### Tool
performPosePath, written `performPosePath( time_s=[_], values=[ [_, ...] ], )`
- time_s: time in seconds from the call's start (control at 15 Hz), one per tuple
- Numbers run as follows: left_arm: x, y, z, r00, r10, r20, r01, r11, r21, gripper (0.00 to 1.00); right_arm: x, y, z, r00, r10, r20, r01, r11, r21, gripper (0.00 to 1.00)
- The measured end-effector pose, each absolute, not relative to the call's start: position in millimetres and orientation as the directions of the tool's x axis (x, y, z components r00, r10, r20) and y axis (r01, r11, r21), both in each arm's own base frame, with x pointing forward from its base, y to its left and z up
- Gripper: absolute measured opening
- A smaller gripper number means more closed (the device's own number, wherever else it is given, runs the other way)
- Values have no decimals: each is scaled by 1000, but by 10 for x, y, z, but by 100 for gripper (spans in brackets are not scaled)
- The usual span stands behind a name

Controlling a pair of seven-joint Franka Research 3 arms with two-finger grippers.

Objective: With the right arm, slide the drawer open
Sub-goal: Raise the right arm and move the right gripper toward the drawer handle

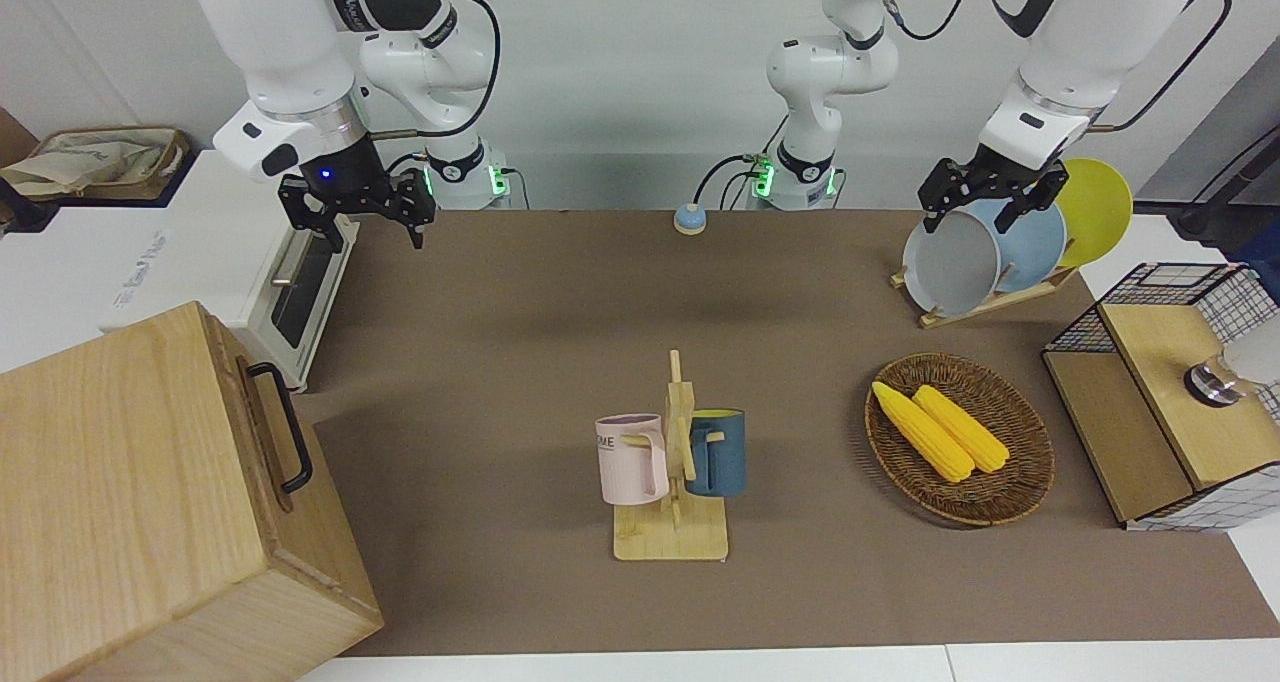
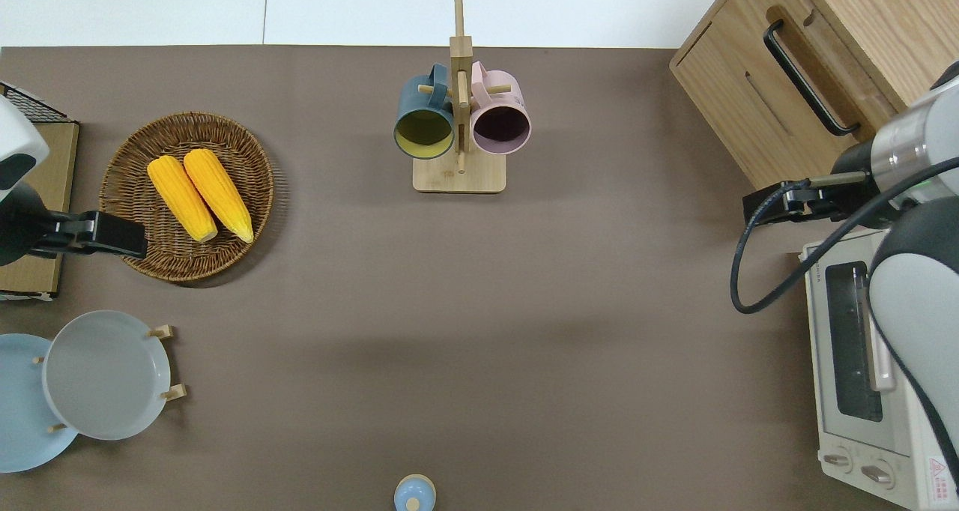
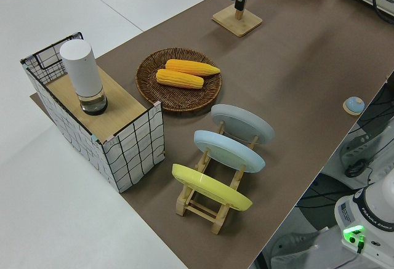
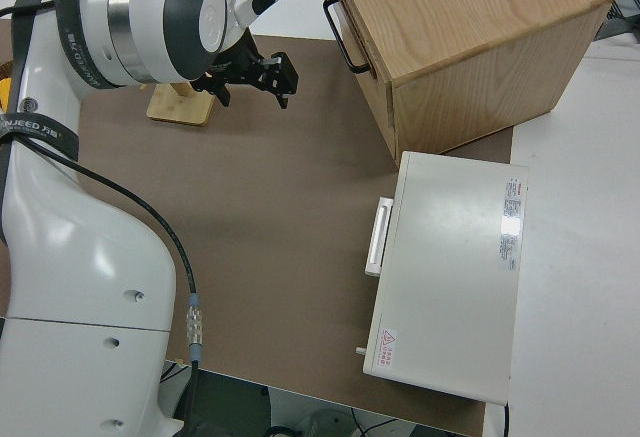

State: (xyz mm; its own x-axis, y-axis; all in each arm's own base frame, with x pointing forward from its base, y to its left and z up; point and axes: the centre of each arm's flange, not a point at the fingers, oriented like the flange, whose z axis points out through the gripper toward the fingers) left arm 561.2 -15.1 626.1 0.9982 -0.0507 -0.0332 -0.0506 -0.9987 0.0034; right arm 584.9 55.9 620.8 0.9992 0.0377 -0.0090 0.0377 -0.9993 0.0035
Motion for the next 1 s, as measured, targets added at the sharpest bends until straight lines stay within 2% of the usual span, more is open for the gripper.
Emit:
performPosePath(
  time_s=[0.47, 1.0],
  values=[
    [5612, -151, 6261, 998, -51, -33, -51, -999, 3, 100, 5839, 593, 6358, 999, 44, 22, 44, -999, 1, 99],
    [5612, -151, 6261, 998, -51, -33, -51, -999, 3, 100, 5837, 610, 6366, 999, 47, 24, 47, -999, 1, 99]
  ],
)
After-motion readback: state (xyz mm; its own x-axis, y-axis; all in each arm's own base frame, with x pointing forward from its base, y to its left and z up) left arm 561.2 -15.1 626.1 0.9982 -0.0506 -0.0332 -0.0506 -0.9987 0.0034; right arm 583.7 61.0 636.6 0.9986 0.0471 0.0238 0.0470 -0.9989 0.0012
